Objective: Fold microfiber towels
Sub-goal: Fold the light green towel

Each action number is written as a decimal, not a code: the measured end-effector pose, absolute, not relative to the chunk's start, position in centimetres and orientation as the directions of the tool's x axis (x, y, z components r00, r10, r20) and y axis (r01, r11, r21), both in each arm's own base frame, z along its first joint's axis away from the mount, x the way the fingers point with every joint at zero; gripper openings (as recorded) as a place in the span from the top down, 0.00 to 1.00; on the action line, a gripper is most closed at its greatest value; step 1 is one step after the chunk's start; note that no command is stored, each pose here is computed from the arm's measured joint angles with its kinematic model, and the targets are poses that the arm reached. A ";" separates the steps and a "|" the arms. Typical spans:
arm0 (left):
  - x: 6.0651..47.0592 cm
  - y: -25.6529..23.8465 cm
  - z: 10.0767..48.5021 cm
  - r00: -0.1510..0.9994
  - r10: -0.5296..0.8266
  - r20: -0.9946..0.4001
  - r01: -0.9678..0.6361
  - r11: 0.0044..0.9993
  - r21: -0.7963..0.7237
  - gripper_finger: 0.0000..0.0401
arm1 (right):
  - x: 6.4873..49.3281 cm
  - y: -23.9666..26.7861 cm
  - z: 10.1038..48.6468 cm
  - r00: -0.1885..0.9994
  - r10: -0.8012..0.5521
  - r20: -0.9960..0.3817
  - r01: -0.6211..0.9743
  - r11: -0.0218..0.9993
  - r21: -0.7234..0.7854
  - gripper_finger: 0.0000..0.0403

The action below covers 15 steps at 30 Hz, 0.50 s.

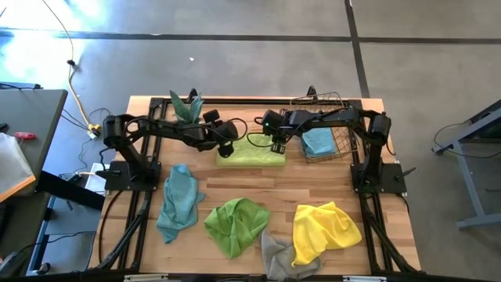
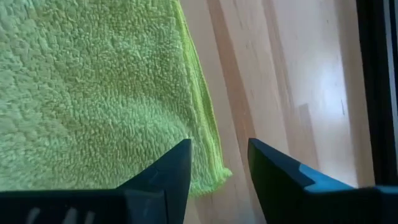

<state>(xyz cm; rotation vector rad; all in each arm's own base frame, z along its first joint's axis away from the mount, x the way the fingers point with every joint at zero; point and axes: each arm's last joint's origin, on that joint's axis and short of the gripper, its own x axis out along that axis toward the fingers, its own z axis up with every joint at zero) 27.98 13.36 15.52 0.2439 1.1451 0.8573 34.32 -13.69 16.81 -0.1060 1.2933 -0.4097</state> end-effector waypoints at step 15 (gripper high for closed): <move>28.9 7.3 18.9 0.318 0.700 -0.639 -0.480 0.700 0.528 0.71 | 35.4 -9.9 18.5 0.211 -0.129 -0.969 0.218 0.972 -0.081 0.62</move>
